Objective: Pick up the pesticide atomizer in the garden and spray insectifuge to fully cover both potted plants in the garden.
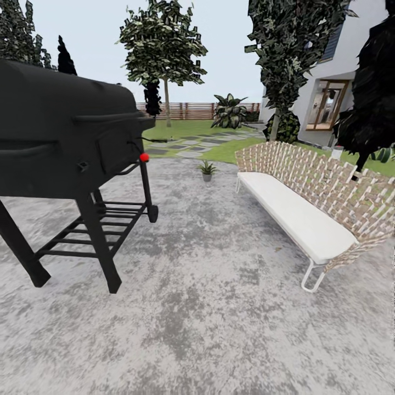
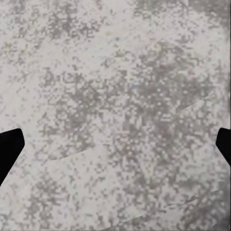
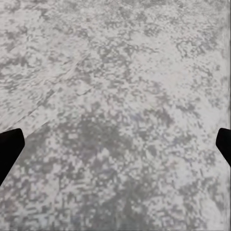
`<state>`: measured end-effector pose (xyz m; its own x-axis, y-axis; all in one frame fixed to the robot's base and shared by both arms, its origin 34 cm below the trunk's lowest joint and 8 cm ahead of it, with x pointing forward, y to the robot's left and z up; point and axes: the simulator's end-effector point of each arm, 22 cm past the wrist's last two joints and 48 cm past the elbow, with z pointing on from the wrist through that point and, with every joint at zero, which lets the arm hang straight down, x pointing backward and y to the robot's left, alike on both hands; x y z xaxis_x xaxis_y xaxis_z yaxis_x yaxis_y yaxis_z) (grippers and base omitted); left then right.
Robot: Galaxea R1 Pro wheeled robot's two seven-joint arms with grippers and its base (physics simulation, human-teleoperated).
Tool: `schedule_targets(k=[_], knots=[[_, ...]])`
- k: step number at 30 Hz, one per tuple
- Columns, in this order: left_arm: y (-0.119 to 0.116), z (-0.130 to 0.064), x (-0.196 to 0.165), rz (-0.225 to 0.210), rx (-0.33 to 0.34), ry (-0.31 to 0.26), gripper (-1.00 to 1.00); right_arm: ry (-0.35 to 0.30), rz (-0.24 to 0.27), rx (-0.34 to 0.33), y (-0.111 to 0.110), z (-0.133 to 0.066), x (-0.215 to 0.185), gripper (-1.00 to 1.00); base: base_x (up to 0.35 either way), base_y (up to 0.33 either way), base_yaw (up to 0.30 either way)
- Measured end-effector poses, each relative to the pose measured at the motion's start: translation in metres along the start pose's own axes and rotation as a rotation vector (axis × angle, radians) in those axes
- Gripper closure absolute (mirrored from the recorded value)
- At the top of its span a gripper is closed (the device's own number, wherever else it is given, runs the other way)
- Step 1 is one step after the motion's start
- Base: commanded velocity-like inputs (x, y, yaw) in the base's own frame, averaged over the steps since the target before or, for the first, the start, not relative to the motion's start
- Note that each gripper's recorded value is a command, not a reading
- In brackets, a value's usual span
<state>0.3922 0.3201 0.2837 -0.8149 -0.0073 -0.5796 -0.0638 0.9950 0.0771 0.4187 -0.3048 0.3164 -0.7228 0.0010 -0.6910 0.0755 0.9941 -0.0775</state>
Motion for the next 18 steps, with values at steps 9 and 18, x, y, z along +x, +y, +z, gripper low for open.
schedule_targets(k=[9,18], knots=[[0.0003,-0.0001,0.0006,0.000,0.000,0.001,-1.00,0.005,-0.012,-0.011,0.0035,-0.0005,0.0024,-1.00,0.302,-0.193,-0.017],[0.0027,-0.0001,0.0006,-0.001,-0.005,0.001,-1.00,0.006,-0.015,-0.013,0.0039,-0.0007,0.0032,-1.00,0.309,-0.161,0.000]])
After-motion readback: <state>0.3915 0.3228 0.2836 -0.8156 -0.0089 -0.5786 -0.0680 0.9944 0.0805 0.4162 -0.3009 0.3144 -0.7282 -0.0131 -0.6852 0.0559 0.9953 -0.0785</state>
